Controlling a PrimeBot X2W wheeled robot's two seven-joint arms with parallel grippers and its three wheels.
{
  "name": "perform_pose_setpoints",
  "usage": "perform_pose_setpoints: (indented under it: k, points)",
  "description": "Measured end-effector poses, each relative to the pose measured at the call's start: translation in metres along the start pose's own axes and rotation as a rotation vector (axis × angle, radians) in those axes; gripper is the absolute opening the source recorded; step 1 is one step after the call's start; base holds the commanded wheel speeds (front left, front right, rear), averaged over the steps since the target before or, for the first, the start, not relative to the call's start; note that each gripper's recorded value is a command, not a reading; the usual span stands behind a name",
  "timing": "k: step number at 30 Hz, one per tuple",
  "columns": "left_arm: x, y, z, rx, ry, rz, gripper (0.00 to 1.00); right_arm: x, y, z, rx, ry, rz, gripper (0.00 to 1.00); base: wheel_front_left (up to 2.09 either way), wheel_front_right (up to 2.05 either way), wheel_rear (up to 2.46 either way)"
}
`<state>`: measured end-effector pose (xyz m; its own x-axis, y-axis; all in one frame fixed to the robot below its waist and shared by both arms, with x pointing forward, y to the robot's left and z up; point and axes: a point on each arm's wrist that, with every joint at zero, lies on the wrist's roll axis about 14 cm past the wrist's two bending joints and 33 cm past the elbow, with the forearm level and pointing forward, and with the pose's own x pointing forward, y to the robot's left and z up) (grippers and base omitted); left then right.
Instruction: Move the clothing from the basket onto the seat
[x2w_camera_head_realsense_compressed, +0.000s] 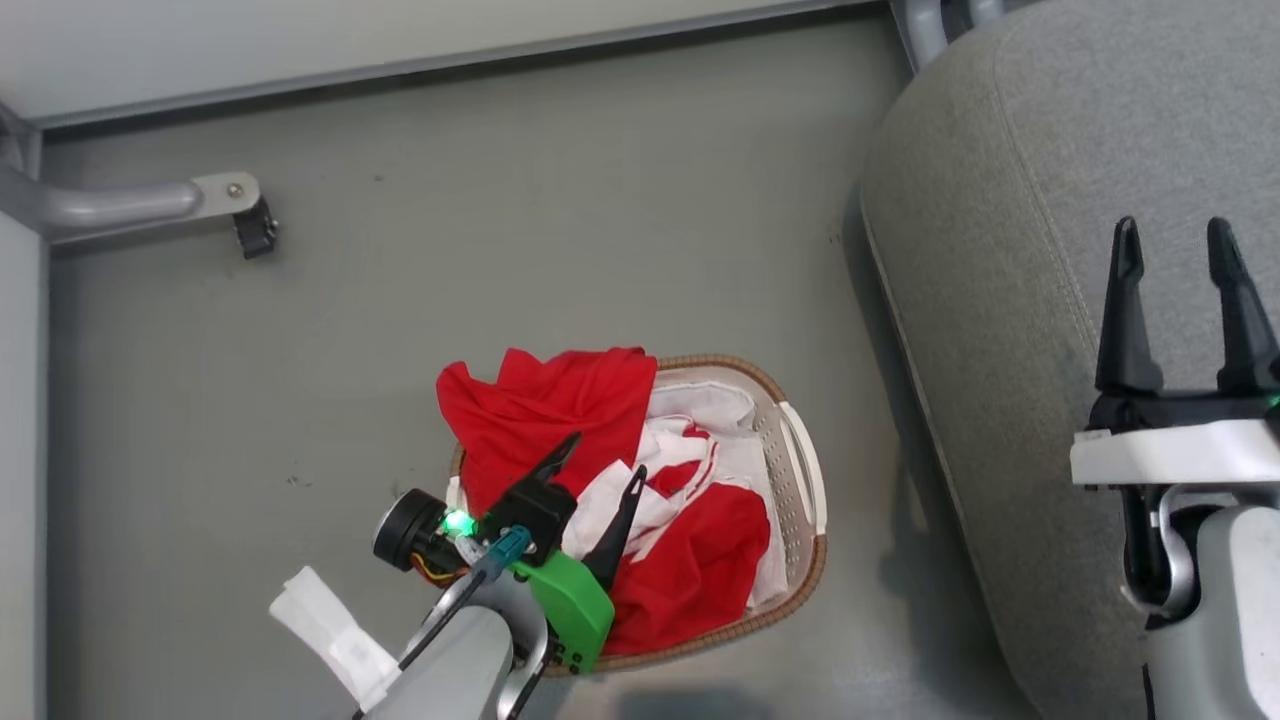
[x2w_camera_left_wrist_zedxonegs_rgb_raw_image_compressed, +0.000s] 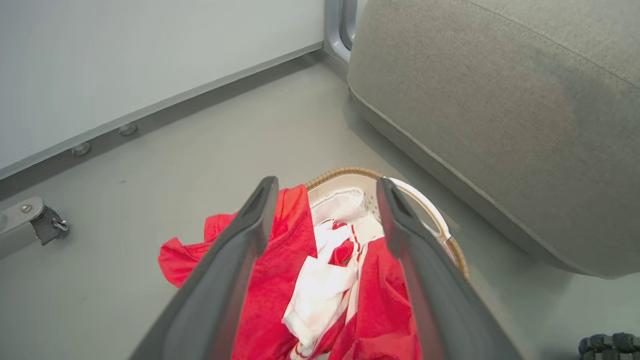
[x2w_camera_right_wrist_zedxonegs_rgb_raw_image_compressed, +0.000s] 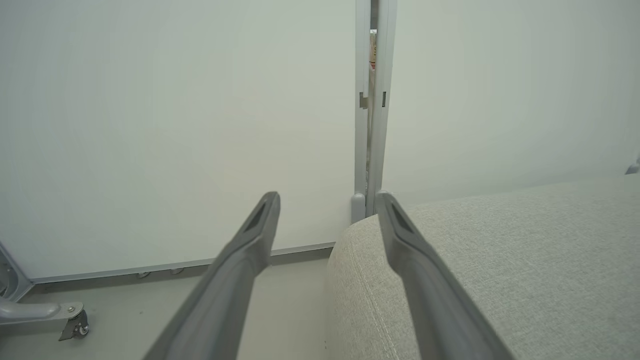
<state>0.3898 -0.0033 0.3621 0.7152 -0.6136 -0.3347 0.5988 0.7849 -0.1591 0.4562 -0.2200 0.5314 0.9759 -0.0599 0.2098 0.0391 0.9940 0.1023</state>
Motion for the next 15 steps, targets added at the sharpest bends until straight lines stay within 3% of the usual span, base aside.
perform_pose_setpoints:
  k: [9, 15]
  points:
    - [0.039, -0.01, -0.072, 0.062, 0.247, -0.161, 1.0, 0.024, -0.011, -0.012, 0.017, -0.025, -0.023, 1.0, 0.0, 0.0, 0.0]
    - [0.058, -0.022, -0.11, 0.044, 0.352, -0.247, 1.0, 0.031, -0.023, -0.026, 0.007, -0.015, -0.045, 1.0, 0.0, 0.0, 0.0]
